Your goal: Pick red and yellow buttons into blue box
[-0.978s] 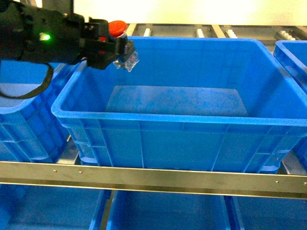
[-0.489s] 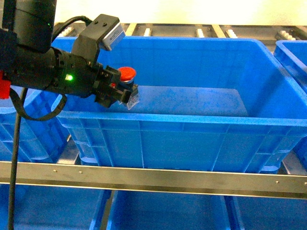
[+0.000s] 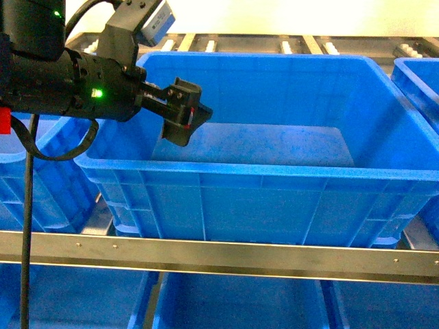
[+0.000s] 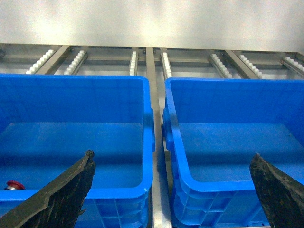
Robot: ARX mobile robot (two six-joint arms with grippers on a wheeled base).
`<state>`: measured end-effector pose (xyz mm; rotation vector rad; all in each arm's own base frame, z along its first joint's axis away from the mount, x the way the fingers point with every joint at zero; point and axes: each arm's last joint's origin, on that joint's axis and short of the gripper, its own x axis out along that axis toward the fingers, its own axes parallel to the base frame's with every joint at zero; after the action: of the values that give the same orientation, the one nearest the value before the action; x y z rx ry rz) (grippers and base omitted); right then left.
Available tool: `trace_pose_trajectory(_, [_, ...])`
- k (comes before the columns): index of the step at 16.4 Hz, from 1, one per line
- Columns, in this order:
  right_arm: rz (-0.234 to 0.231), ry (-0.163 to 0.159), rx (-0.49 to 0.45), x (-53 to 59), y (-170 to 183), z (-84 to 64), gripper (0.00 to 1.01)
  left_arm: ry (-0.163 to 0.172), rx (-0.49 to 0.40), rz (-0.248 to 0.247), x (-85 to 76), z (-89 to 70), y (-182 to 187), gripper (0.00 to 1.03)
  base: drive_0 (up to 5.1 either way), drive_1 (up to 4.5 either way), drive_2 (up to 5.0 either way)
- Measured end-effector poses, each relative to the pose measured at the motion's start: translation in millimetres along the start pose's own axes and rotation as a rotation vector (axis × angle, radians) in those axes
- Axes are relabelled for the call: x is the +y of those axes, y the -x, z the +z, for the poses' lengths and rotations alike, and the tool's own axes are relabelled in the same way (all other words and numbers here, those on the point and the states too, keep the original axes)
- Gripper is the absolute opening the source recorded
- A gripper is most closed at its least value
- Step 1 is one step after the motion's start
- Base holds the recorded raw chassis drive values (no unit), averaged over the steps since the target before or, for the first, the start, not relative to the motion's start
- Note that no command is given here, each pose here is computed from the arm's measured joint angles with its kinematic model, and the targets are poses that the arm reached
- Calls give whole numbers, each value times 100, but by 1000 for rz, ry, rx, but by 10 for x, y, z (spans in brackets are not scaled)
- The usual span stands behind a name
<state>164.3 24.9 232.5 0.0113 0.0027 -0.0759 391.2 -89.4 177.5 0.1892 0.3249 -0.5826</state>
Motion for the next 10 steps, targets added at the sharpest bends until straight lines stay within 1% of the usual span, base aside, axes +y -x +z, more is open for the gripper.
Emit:
trace_pose_trajectory(1, [0, 0, 0, 0, 0, 0, 98, 21, -56, 25, 39, 95, 70, 98, 0, 0, 0])
trace_pose_trajectory(2, [0, 0, 0, 0, 0, 0, 98, 35, -119, 59, 64, 191, 223, 98, 0, 0, 0])
trace_pose_trajectory(3, [0, 0, 0, 0, 0, 0, 98, 40, -204, 117, 93, 299, 505, 98, 0, 0, 0])
trace_pose_trajectory(4, [0, 0, 0, 0, 0, 0, 98, 41, -276, 176, 123, 365, 781, 98, 0, 0, 0])
trace_pose_trajectory(5, [0, 0, 0, 0, 0, 0, 98, 48, -334, 243, 126, 365, 1080, 98, 0, 0, 0])
trace_pose_trajectory(6, [0, 0, 0, 0, 0, 0, 98, 65, -344, 320, 87, 261, 1325, 98, 0, 0, 0])
trace_pose_trajectory(7, [0, 0, 0, 0, 0, 0, 98, 86, -332, 341, -32, 121, 1505, 98, 0, 0, 0])
trace_pose_trajectory(8, [0, 0, 0, 0, 0, 0, 98, 89, -323, 340, -194, 6, 1633, 98, 0, 0, 0])
trace_pose_trajectory(9, [0, 0, 0, 0, 0, 0, 98, 89, -317, 326, -344, -119, 1785, 98, 0, 0, 0])
trace_pose_trajectory(10, [0, 0, 0, 0, 0, 0, 98, 85, -326, 324, -380, -134, 1836, 98, 0, 0, 0])
